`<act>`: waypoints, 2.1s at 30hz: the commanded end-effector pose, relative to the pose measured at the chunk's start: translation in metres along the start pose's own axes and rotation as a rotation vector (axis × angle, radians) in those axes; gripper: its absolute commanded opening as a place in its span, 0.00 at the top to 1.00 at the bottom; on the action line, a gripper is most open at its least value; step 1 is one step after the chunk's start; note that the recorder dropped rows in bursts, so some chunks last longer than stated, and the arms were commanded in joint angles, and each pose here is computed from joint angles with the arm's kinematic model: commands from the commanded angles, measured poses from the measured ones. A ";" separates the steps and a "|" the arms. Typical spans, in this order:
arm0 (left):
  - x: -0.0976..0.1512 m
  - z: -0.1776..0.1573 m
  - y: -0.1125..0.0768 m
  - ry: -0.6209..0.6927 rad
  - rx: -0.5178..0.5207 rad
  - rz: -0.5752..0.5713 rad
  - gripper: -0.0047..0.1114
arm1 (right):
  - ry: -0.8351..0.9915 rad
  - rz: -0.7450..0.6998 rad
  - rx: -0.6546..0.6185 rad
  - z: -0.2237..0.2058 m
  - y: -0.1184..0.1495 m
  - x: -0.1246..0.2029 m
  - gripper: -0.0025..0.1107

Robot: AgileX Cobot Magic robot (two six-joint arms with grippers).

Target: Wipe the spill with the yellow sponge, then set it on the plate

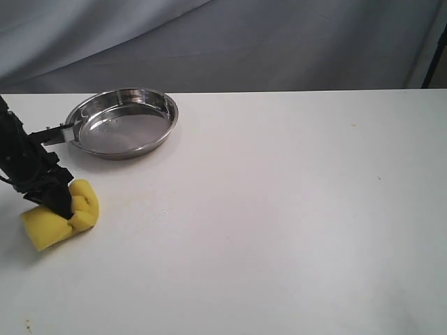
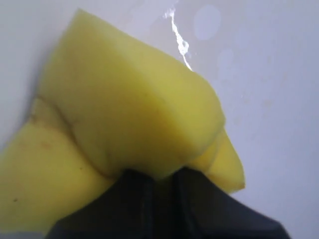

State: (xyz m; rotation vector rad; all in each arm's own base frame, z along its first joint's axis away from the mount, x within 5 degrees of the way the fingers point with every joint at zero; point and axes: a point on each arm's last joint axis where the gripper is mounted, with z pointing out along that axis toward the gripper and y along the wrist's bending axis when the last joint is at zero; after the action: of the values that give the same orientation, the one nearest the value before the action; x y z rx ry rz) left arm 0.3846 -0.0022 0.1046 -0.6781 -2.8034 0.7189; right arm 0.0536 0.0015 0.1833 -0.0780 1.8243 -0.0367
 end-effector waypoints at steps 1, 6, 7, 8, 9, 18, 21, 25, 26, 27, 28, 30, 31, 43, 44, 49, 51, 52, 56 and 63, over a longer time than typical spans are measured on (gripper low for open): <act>-0.007 0.030 -0.006 0.082 -0.075 0.070 0.96 | -0.001 0.002 -0.002 0.000 0.000 0.001 0.98; -0.031 0.049 -0.028 0.009 -0.144 0.143 0.96 | -0.001 0.002 -0.002 0.000 0.000 0.001 0.98; -0.036 0.054 -0.033 -0.002 -0.164 0.164 0.96 | -0.001 0.002 -0.002 0.000 0.000 0.001 0.98; -0.040 0.060 -0.037 -0.004 -0.174 0.181 0.96 | -0.001 0.002 -0.002 0.000 0.000 0.001 0.98; -0.043 0.066 -0.042 -0.002 -0.180 0.198 0.96 | -0.001 0.002 -0.002 0.000 0.000 0.001 0.98; -0.057 0.098 -0.075 0.035 -0.194 0.343 0.96 | -0.001 0.002 -0.002 0.000 0.000 0.001 0.98; -0.066 0.093 -0.080 0.009 -0.160 0.334 0.96 | -0.001 0.002 -0.002 0.000 0.000 0.001 0.98; -0.079 0.088 -0.086 -0.010 -0.103 0.326 0.96 | -0.001 0.002 -0.002 0.000 0.000 0.001 0.98; -0.083 0.087 -0.088 -0.023 -0.079 0.318 0.96 | -0.001 0.002 -0.002 0.000 0.000 0.001 0.98; -0.087 0.085 -0.090 -0.041 -0.064 0.314 0.96 | -0.001 0.002 -0.002 0.000 0.000 0.001 0.98; -0.090 0.085 -0.090 -0.055 -0.057 0.313 0.96 | -0.001 0.002 -0.002 0.000 0.000 0.001 0.98; -0.098 0.084 -0.092 -0.092 -0.037 0.309 0.96 | -0.001 0.002 -0.002 0.000 0.000 0.001 0.98; -0.101 0.082 -0.093 -0.109 -0.032 0.307 0.96 | -0.001 0.002 -0.002 0.000 0.000 0.001 0.98; -0.135 0.089 -0.121 -0.301 0.056 0.343 0.96 | -0.001 0.002 -0.002 0.000 0.000 0.001 0.98; -0.137 0.091 -0.123 -0.303 0.056 0.348 0.96 | -0.001 0.002 -0.002 0.000 0.000 0.001 0.98; -0.142 0.085 -0.132 -0.310 0.065 0.381 0.96 | -0.001 0.002 -0.002 0.000 0.000 0.001 0.98; -0.143 0.081 -0.132 -0.319 0.069 0.383 0.96 | -0.001 0.002 -0.002 0.000 0.000 0.001 0.98; -0.144 0.079 -0.133 -0.324 0.076 0.378 0.96 | -0.001 0.002 -0.002 0.000 0.000 0.001 0.98; -0.146 0.070 -0.126 -0.344 0.089 0.304 0.96 | -0.001 0.002 -0.002 0.000 0.000 0.001 0.98; -0.130 0.056 -0.093 -0.244 0.089 0.196 0.96 | -0.001 0.002 -0.002 0.000 0.000 0.001 0.98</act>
State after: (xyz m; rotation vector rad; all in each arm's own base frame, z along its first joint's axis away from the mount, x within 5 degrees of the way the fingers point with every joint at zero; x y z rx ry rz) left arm 0.4471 -0.1792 0.1045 -0.9314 -2.9466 1.1173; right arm 0.0536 0.0015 0.1833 -0.0780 1.8243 -0.0367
